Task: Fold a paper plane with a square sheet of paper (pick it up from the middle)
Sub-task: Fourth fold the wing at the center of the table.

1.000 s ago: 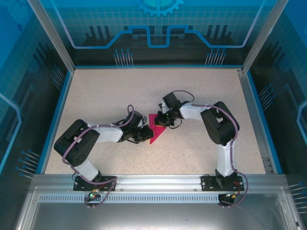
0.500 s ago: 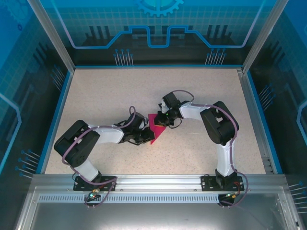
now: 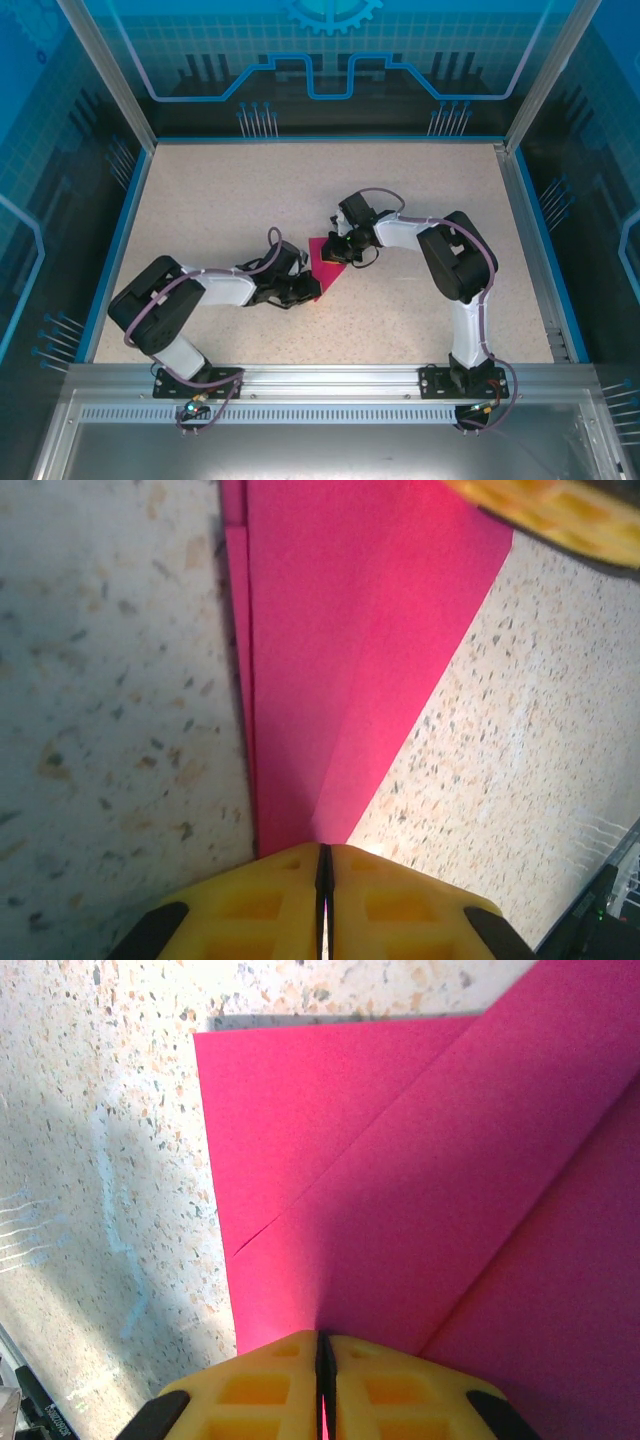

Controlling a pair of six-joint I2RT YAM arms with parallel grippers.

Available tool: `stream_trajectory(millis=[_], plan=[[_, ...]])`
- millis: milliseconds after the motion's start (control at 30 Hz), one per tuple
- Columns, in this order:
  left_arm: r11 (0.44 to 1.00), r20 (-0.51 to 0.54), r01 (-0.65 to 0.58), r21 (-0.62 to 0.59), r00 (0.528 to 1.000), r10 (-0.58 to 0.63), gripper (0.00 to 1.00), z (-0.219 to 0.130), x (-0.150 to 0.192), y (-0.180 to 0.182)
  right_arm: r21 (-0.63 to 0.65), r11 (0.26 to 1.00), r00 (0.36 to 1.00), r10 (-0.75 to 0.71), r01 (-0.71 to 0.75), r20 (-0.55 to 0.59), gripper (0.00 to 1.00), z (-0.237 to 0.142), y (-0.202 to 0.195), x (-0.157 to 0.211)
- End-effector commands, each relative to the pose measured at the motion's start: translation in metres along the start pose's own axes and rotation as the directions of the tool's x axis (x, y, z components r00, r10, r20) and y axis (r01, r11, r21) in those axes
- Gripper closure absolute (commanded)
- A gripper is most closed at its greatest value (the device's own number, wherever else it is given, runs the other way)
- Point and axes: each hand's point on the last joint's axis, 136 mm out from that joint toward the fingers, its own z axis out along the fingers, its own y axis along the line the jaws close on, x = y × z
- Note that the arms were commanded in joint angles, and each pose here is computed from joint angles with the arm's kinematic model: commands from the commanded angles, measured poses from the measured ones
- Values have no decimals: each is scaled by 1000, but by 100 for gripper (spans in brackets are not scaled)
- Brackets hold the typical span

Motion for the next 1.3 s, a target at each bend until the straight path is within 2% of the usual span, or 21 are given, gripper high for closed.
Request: stream_trajectory(millis=[0, 300, 533, 700, 867, 1067, 1267], plan=[[993, -96, 56, -105, 993, -66, 87, -4, 37, 32, 127, 990, 996, 66, -59, -56, 89, 24, -40, 20], [998, -81, 4, -70, 997, -9, 87, -13, 32, 11, 126, 990, 996, 73, -64, -60, 89, 25, -41, 21], [997, 120, -74, 15, 990, 72, 85, -43, -20, -39, 128, 990, 995, 75, -67, -60, 89, 26, -42, 22], [997, 149, -62, 49, 987, 54, 86, -34, -41, -50, 127, 989, 994, 81, -72, -67, 89, 27, -43, 23], [992, 136, -38, 123, 991, 21, 83, -43, -39, -62, 120, 990, 995, 80, -72, -66, 89, 25, -42, 21], [998, 170, -39, 40, 985, 32, 76, -80, -21, -42, 114, 991, 995, 80, -73, -65, 89, 22, -39, 18], [996, 261, -85, 26, 962, 76, 70, -107, -29, -47, 120, 990, 994, 82, -74, -67, 89, 23, -41, 19]])
